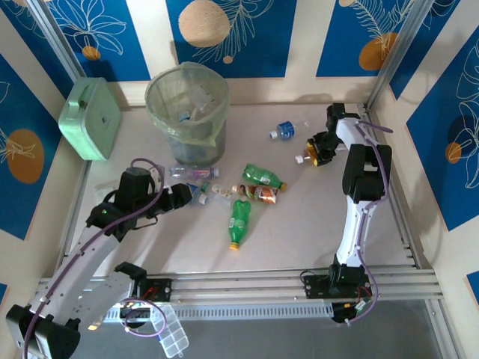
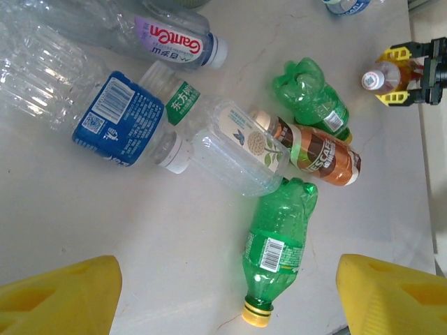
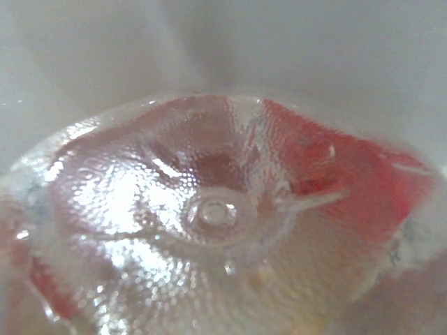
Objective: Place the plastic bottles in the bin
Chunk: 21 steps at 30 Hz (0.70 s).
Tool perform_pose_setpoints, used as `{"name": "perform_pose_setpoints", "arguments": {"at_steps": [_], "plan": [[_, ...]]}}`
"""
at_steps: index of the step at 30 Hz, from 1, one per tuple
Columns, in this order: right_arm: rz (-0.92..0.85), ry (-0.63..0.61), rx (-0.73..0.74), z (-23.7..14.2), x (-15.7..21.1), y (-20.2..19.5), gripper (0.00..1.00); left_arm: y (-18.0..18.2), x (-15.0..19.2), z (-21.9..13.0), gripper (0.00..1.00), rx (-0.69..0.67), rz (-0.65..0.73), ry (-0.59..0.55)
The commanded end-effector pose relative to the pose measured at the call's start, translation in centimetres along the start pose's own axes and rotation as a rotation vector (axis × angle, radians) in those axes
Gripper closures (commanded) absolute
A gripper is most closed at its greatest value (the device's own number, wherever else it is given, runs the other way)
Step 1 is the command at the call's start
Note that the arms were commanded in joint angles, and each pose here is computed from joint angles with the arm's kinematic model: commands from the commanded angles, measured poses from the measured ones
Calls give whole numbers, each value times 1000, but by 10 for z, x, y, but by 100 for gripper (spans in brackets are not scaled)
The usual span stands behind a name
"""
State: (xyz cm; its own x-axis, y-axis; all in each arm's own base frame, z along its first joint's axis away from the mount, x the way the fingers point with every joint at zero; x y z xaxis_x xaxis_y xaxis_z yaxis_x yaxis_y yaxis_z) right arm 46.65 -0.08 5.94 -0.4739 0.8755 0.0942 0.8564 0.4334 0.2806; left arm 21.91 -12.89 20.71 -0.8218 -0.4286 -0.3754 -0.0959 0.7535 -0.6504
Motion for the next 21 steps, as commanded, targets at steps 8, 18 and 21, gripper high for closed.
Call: {"name": "perform_pose_setpoints", "arguments": {"at_steps": [8, 18, 21], "plan": [[-82, -81, -133, -65, 13, -2, 55, -19, -4, -12, 19, 64, 61, 0], [-511, -244, -410, -165, 105, 26, 55, -73, 7, -38, 18, 352, 219, 60], [-621, -243, -496, -187, 143, 28, 56, -90, 9, -43, 18, 412, 256, 73]]}}
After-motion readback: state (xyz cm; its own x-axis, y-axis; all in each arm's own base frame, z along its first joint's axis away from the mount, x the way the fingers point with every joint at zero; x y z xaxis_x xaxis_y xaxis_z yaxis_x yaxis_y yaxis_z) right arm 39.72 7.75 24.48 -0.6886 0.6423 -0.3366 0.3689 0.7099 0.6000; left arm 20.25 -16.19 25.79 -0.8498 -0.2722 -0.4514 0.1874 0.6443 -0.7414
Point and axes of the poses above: each hand's point on the last joint's axis, 136 mm out from that joint toward the fingers, its own z axis out along the fingers, its own y axis along the line the jaws close on, x = y × z, the point moved 2 cm from there along -z, back along the fingers, and after that the axes turned 8 degrees about -z, right-handed, at the moved point
